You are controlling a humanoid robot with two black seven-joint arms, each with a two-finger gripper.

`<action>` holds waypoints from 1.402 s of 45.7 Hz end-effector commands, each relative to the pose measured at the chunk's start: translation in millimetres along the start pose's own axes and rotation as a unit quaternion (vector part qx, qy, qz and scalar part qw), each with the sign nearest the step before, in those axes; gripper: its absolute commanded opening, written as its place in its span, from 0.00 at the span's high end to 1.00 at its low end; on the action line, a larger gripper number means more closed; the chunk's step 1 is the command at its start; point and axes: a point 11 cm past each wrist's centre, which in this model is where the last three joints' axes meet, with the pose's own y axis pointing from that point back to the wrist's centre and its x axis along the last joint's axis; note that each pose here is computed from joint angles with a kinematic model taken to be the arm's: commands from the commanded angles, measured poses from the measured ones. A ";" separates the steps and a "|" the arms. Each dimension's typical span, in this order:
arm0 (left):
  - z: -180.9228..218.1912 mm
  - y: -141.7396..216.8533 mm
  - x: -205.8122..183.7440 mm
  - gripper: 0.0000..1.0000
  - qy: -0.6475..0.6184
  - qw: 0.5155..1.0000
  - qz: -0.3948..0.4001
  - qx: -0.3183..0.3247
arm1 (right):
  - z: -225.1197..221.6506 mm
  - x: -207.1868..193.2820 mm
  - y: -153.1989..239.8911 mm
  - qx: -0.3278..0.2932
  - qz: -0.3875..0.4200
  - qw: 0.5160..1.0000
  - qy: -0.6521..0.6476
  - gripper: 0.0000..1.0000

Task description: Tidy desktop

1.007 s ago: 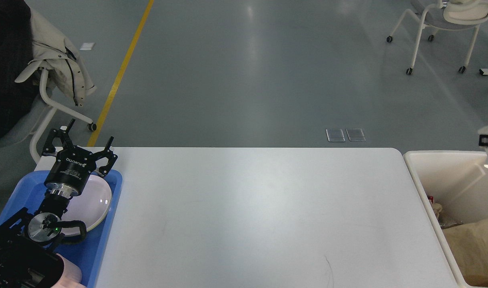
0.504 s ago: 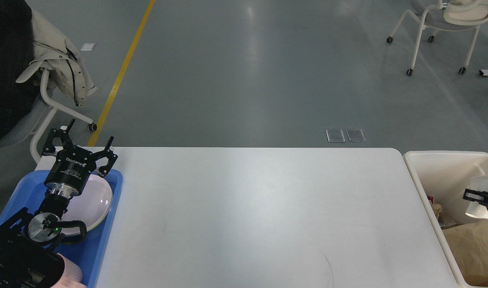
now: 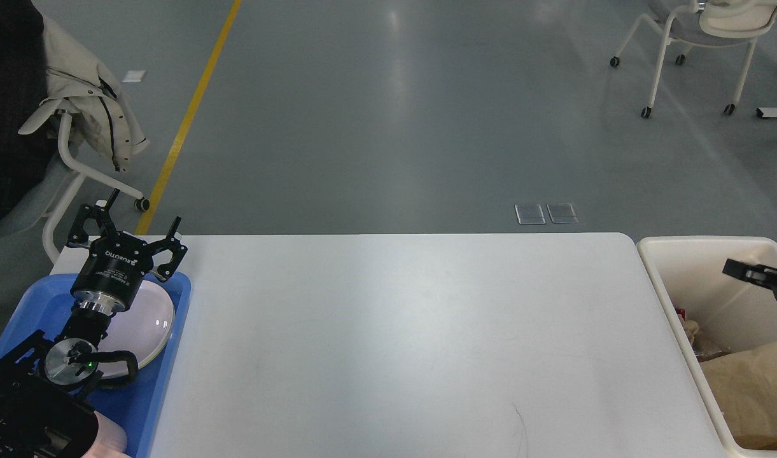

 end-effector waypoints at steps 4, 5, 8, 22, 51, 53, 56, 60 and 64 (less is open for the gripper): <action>0.0 0.0 0.1 0.00 0.000 1.000 0.001 0.000 | -53.1 181.2 53.9 0.085 0.146 0.982 -0.086 0.00; 0.1 0.0 0.0 0.00 0.000 1.000 0.000 -0.001 | -61.9 203.1 66.3 0.101 0.162 0.977 -0.100 0.00; 0.0 0.0 0.0 0.00 0.000 1.000 0.000 0.000 | -100.8 257.7 106.6 0.168 0.192 0.956 -0.143 0.00; -0.8 -0.1 -0.3 0.00 0.001 1.000 0.000 0.001 | -230.4 344.2 213.2 0.447 0.175 0.752 -0.452 0.00; -0.9 -0.1 -0.3 0.00 0.000 1.000 0.000 0.001 | -248.0 96.5 38.3 0.368 -0.068 0.275 -0.886 0.00; -0.8 -0.1 -0.3 0.00 0.001 1.000 0.000 0.001 | -243.9 83.9 36.3 0.380 -0.076 0.250 -0.887 0.00; 0.0 0.0 0.0 0.00 0.000 1.000 0.000 0.000 | -235.2 70.1 33.6 0.389 -0.079 0.219 -0.891 0.00; -0.8 -0.1 -0.3 0.00 0.001 1.000 0.000 0.001 | -228.7 55.1 29.9 0.386 -0.078 0.203 -0.896 0.00; -0.8 -0.1 -0.3 0.00 0.001 1.000 0.000 0.001 | -227.5 34.0 23.9 0.369 -0.080 0.207 -0.903 0.00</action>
